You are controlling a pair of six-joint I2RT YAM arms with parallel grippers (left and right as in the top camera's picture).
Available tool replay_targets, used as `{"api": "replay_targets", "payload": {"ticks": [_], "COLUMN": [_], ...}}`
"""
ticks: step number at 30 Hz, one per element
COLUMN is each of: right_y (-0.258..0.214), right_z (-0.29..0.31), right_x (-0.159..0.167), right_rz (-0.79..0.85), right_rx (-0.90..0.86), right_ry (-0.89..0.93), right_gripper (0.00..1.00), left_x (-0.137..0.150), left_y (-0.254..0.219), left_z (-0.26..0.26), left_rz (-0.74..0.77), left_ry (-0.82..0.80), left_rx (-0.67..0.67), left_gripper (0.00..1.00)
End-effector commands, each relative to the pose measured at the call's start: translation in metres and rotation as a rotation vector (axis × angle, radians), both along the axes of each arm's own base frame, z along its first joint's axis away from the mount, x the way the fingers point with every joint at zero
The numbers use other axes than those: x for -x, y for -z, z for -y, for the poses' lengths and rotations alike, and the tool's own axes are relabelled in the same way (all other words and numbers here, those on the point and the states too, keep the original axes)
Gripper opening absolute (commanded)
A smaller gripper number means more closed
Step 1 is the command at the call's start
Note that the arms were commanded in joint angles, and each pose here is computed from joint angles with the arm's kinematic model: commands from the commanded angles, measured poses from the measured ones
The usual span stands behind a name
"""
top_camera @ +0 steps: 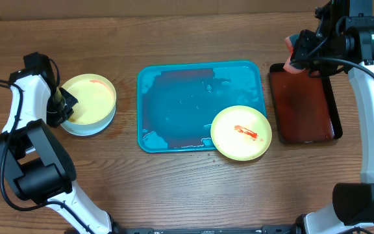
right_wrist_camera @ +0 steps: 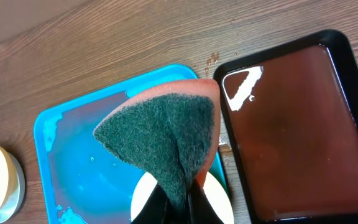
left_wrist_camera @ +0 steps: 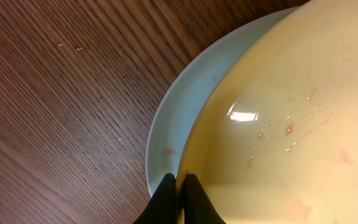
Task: Clean dirty plates on tray and stack at the side
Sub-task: 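Lower the yellow plate onto the white plate and release, then move the left gripper to the second yellow plate and grip its rim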
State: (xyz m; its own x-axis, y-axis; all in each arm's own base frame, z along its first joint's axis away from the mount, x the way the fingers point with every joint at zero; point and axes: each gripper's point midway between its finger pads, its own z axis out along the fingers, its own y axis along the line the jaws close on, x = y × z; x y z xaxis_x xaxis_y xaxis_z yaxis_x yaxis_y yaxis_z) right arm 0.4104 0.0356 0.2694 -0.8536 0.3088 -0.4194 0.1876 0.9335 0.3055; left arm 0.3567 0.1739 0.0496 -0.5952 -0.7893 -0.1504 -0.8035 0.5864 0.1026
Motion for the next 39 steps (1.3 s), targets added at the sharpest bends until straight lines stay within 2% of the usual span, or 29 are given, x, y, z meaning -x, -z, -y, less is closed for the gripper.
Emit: {"api": "replay_targets", "payload": {"ticks": [1,3,4,5,6,15,17,20,23,26,29,32,35,39], "right_y": [-0.014,-0.014,-0.014,-0.014,-0.014,-0.014,-0.014,-0.014,-0.014,-0.014,-0.014,-0.014,-0.014,-0.014], "right_z": [0.002,0.002,0.002,0.002,0.002,0.002,0.002,0.002,0.002,0.002,0.002,0.002,0.002,0.002], "right_x": [0.002,0.002,0.002,0.002,0.002,0.002,0.002,0.002,0.002,0.002,0.002,0.002,0.002,0.002], "right_rz": [0.041,0.042,0.042,0.042,0.042,0.041,0.041,0.041,0.042,0.042,0.041,0.040,0.040,0.040], "right_rx": [0.003,0.003,0.003,0.003,0.003,0.003,0.001,0.000,0.000,-0.001,-0.001,-0.001,-0.001,-0.001], "right_ry": [0.004,0.003,0.004,0.004,0.004,0.004,0.002,0.002,0.002,0.004,0.004,0.004,0.004,0.004], "right_gripper": [0.04,0.04,0.04,0.04,0.04,0.04,0.04,0.04,0.04,0.04,0.04,0.04,0.04,0.04], "left_x": [0.008,0.007,0.006,0.003,0.001,0.002,-0.003,-0.024,-0.052,-0.069,-0.075,-0.073,-0.059,-0.034], "left_y": [-0.002,-0.002,-0.001,-0.001,0.000,-0.010,-0.020,-0.039,-0.067,-0.090,-0.094,-0.091,-0.082,-0.057], "left_z": [-0.007,-0.005,-0.002,0.001,0.005,0.009,0.011,0.033,0.083,0.137,0.188,0.253,0.325,0.398], "left_rz": [-0.029,-0.031,-0.028,-0.020,-0.011,-0.008,0.025,0.153,0.350,0.470,0.476,0.459,0.427,0.365], "left_ry": [0.026,0.057,0.092,0.127,0.157,0.183,0.191,0.318,0.523,0.714,0.837,1.003,1.169,1.397], "left_rx": [-0.041,-0.032,-0.014,0.007,0.030,0.049,0.050,0.136,0.294,0.375,0.397,0.426,0.469,0.495], "left_gripper": [0.04,0.04,0.20,0.31,0.37,0.37,0.37,0.38,0.40,0.43,0.44,0.52,0.62,0.66]}}
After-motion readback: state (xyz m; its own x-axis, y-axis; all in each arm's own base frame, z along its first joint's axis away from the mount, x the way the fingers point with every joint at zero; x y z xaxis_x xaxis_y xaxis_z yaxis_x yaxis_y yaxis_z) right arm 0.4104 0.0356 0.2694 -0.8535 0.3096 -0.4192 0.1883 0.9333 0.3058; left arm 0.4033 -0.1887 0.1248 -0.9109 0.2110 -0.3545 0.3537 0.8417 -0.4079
